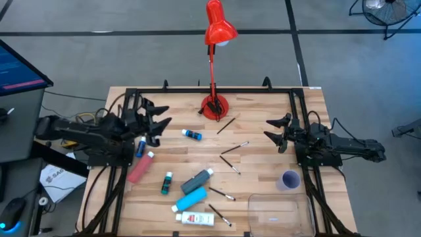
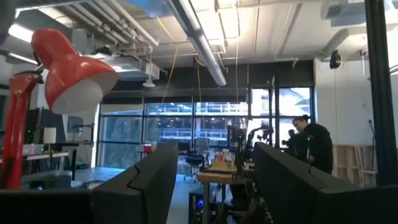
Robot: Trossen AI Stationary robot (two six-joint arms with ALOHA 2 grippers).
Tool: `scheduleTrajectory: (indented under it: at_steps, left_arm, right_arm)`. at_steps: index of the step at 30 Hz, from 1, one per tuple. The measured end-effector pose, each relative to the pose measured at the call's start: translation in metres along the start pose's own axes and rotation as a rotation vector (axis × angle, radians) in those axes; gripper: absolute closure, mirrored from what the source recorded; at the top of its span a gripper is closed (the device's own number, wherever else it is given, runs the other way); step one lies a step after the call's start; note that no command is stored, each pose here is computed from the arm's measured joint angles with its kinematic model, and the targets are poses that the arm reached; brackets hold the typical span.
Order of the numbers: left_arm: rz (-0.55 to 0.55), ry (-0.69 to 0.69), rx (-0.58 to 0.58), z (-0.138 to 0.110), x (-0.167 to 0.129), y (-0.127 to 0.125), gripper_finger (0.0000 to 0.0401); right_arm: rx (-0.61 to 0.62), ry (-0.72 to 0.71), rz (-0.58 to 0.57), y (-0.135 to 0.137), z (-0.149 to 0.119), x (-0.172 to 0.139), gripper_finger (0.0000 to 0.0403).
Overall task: Pick & Place Paint Supplies
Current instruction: Put the blue paint bottle into the transparent bin
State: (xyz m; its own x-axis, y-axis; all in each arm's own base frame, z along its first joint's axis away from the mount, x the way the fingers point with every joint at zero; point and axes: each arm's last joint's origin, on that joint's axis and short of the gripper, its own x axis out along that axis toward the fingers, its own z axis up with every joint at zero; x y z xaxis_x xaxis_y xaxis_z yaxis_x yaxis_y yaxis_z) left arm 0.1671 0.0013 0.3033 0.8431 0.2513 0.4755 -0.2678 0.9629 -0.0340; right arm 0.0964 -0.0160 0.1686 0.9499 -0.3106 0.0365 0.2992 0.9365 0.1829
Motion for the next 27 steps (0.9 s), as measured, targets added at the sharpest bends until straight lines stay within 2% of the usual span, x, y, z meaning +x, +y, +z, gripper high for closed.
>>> scheduleTrajectory:
  at_steps: [13, 27]
  left_arm:
    - [-0.002, -0.009, -0.006, 0.003, 0.004, -0.002, 0.0197]
    - [-0.007, -0.081, -0.028, 0.013, 0.001, 0.0, 0.0197]
  right_arm:
    - [0.0, -0.001, 0.0, 0.0, 0.0, 0.0, 0.0127]
    - [0.002, -0.001, 0.001, 0.0, 0.0, 0.0, 0.0127]
